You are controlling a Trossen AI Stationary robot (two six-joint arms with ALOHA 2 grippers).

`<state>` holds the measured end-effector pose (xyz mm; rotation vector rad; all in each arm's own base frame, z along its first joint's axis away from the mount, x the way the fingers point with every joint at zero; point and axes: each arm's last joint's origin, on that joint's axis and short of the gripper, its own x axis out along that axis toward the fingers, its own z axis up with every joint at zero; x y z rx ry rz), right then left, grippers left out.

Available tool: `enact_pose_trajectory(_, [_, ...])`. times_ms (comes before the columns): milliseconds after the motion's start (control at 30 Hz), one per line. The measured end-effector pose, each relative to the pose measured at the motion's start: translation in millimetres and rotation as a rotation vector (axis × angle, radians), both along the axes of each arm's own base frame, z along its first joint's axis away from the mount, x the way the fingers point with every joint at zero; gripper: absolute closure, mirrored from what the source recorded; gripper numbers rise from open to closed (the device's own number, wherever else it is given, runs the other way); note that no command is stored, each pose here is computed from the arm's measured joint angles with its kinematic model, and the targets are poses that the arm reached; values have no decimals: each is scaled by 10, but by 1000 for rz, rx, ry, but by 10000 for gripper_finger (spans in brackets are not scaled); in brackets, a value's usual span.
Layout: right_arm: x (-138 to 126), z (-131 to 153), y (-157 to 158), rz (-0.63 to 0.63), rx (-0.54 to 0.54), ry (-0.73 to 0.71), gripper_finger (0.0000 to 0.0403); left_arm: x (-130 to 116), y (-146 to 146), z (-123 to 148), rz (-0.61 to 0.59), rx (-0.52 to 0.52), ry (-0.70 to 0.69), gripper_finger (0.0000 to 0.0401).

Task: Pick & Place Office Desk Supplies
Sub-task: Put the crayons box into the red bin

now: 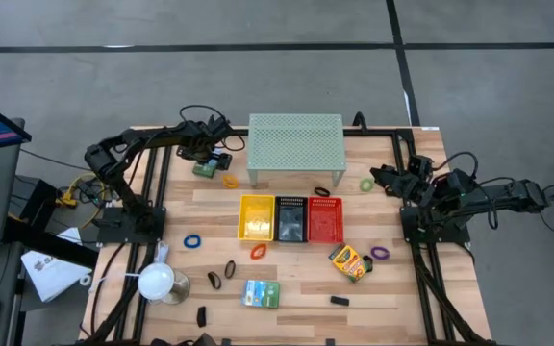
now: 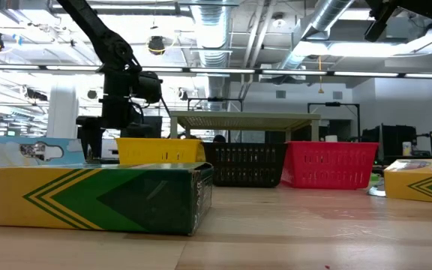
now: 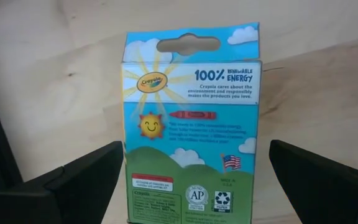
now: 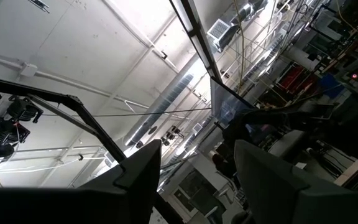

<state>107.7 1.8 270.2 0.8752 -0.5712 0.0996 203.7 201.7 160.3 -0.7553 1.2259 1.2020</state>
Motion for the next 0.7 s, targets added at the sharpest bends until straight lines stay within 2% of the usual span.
enact_pose_trajectory(267, [-1, 0, 1, 1, 0, 0, 202, -48, -26, -13, 14, -30, 34, 1])
enact_pose_trajectory(400, [-1, 0, 27, 23, -5, 1, 202, -118, -94, -122, 22, -59, 61, 1])
enact_pose_trajectory(700, [-4, -1, 77, 65, -5, 2, 202, -187, -184, -295, 46, -106, -1, 1])
